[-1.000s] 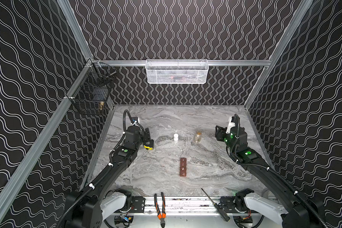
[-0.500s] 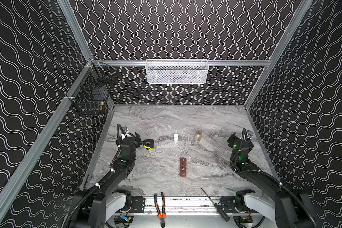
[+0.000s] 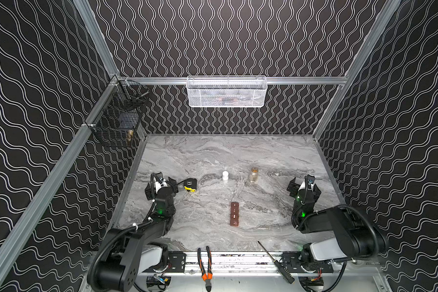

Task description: Sort the pills into containers

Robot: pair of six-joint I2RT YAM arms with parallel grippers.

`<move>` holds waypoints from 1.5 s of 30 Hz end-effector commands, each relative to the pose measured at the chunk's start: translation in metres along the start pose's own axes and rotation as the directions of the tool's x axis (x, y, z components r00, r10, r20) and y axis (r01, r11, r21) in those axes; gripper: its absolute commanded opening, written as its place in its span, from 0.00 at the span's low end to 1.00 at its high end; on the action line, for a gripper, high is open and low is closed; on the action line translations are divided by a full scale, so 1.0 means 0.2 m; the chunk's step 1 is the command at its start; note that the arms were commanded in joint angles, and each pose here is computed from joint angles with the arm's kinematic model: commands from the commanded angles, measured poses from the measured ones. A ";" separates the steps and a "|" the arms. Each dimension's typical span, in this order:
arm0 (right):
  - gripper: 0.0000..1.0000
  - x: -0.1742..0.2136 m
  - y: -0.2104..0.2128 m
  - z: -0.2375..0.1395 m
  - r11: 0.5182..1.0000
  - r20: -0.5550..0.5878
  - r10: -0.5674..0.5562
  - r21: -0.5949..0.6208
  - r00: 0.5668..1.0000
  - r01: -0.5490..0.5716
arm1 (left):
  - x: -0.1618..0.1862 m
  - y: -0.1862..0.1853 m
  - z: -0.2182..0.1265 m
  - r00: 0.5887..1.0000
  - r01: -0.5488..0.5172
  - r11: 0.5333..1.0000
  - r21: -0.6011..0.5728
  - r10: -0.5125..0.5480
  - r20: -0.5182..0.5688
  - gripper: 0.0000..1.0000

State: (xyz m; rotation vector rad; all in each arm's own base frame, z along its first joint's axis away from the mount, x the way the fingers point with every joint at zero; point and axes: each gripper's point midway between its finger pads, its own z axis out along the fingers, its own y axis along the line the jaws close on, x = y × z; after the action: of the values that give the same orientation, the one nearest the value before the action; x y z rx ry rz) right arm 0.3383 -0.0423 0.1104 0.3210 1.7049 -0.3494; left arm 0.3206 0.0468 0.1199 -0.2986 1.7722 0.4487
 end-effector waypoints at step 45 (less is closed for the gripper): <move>0.99 -0.09 0.06 0.15 0.986 0.010 0.079 -0.146 0.997 -0.076 | 0.10 -0.37 0.27 0.992 -0.097 0.954 0.283 0.115 -0.045 0.99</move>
State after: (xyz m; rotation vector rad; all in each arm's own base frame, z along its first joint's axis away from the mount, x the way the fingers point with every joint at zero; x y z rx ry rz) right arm 0.3710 -0.0438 0.1128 0.2736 1.7262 -0.1758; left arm 0.3924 0.0062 0.0744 -0.0311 1.9040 0.2582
